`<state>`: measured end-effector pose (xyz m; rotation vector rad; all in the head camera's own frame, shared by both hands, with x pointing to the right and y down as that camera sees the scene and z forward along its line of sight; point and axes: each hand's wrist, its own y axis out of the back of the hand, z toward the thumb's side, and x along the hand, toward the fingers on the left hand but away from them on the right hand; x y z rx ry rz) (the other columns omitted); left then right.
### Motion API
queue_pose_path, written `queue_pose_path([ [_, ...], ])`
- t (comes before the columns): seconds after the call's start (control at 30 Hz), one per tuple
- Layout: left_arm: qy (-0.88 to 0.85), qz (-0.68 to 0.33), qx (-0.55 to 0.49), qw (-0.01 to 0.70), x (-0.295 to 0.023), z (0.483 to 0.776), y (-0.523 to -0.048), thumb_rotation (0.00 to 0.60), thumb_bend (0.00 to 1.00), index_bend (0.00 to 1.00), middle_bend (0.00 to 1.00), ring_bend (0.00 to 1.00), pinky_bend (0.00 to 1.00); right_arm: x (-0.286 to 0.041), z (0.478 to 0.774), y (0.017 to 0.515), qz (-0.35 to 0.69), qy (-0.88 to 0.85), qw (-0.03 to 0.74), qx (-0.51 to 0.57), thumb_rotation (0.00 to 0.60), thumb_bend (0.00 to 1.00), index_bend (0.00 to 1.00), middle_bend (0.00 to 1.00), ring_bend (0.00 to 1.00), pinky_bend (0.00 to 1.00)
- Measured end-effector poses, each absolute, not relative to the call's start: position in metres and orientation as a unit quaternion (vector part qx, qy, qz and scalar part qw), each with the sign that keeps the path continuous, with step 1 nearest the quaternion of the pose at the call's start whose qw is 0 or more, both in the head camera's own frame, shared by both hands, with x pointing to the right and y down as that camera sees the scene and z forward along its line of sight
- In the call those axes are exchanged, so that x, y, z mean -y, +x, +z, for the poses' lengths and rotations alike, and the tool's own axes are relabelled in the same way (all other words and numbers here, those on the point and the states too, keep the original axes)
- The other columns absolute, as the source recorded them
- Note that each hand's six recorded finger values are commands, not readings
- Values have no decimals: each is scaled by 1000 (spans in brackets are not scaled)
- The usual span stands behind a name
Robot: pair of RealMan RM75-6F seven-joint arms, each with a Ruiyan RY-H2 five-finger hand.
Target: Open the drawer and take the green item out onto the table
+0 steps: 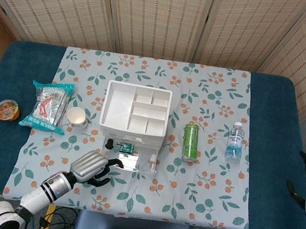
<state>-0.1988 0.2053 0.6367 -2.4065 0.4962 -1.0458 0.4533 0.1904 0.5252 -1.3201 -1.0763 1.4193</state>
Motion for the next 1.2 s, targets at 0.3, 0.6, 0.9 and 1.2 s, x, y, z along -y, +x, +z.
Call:
queue_pose_path([
  [0.3, -877, -383, -174, 233, -209, 633, -201, 600, 379, 320, 868, 967, 1000, -190, 526, 453, 573, -534, 446, 435, 600, 305, 133, 156, 104, 183],
  [0.6, -873, -380, -176, 248, -208, 621, -207, 600, 379, 238, 868, 965, 1000, -188, 527, 451, 570, -536, 446, 434, 600, 305, 133, 156, 104, 183],
  [0.9, -867, -371, -198, 268, -195, 613, -209, 600, 379, 278, 875, 970, 1000, -187, 526, 450, 569, -537, 449, 432, 600, 306, 133, 156, 104, 183],
  [1.2, -847, -355, -197, 343, -166, 615, -194, 600, 379, 360, 950, 1000, 1000, -187, 524, 449, 566, -537, 451, 433, 600, 306, 132, 156, 104, 183],
])
